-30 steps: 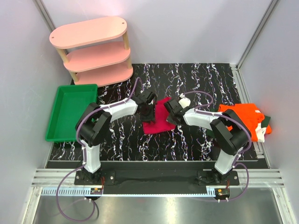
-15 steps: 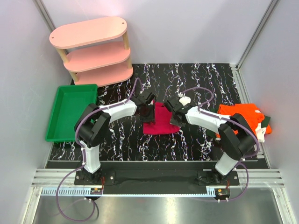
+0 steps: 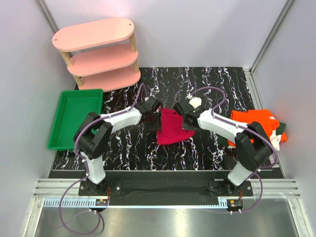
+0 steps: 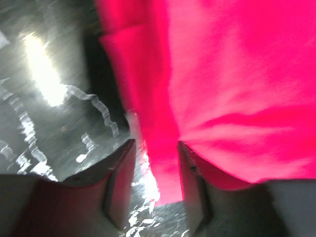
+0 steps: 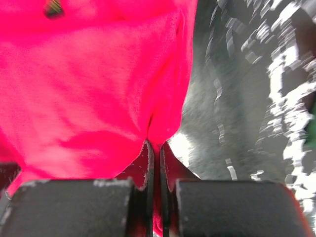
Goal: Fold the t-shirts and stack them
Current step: Put the neatly folded tshirt into the corner of the board with the right arm
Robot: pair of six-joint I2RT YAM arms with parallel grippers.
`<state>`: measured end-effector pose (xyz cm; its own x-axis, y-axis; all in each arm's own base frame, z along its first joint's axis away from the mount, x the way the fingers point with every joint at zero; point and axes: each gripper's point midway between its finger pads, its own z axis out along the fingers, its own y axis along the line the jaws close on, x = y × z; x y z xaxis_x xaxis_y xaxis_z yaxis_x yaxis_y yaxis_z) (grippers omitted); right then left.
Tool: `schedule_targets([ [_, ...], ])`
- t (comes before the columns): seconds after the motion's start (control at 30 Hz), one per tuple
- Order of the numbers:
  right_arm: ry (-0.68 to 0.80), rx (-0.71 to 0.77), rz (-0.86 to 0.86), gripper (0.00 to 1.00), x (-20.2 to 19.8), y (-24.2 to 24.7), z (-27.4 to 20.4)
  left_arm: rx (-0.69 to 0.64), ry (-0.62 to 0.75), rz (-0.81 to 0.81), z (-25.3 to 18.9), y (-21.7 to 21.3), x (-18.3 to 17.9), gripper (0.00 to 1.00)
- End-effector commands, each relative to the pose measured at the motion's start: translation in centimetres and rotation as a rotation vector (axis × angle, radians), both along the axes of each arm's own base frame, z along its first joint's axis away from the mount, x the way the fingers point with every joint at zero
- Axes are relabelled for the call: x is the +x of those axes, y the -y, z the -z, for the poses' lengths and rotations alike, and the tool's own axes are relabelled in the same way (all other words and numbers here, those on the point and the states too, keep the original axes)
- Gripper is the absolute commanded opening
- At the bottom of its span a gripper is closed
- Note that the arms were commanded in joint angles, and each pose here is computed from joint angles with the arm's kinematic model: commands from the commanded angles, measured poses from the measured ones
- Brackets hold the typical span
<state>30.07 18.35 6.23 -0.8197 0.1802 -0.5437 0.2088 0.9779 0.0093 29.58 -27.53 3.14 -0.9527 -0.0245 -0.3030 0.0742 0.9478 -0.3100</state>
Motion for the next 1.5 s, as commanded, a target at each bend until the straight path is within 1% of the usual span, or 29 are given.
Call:
schedule_targets([
  [0.0,0.168,-0.109,-0.016,0.00,3.0,2.5,-7.5,0.037,0.087,-0.103,-2.8,-2.9,0.8,0.52],
  [0.03,0.201,-0.116,-0.010,0.00,3.8,2.7,-9.1,0.023,0.107,-0.113,-3.8,-3.0,0.9,0.53],
  [0.1,0.208,-0.164,-0.021,0.00,4.2,3.7,-10.4,0.006,0.114,-0.107,-4.5,-3.2,0.9,0.54],
  [0.17,0.245,-0.193,-0.003,0.00,5.1,4.5,-12.5,0.001,0.113,-0.104,-4.6,-3.4,0.8,0.54],
  [0.33,0.295,-0.203,0.066,0.00,5.7,7.1,-15.6,-0.010,0.110,-0.102,-4.9,-3.7,0.1,0.53],
  [0.57,0.330,-0.225,0.143,0.00,5.4,10.5,-18.1,-0.032,0.072,-0.075,-4.3,-3.5,-1.2,0.52],
  [0.83,0.378,-0.299,0.232,0.00,5.0,15.2,-21.9,-0.066,0.032,-0.048,-3.8,-2.7,-1.8,0.51],
  [1.07,0.371,-0.425,0.314,0.00,4.7,20.4,-25.1,-0.085,0.037,-0.017,-4.2,-2.1,-2.2,0.51],
  [1.13,0.379,-0.441,0.347,0.00,4.2,21.8,-25.9,-0.086,0.038,-0.011,-4.2,-2.1,-2.2,0.51],
  [1.3,0.357,-0.466,0.379,0.00,3.2,23.3,-25.6,-0.089,0.027,0.006,-3.9,-2.1,-2.6,0.51],
  [1.47,0.278,-0.438,0.416,0.00,0.8,23.8,-22.8,-0.099,0.019,0.027,-3.9,-2.0,-3.0,0.51],
])
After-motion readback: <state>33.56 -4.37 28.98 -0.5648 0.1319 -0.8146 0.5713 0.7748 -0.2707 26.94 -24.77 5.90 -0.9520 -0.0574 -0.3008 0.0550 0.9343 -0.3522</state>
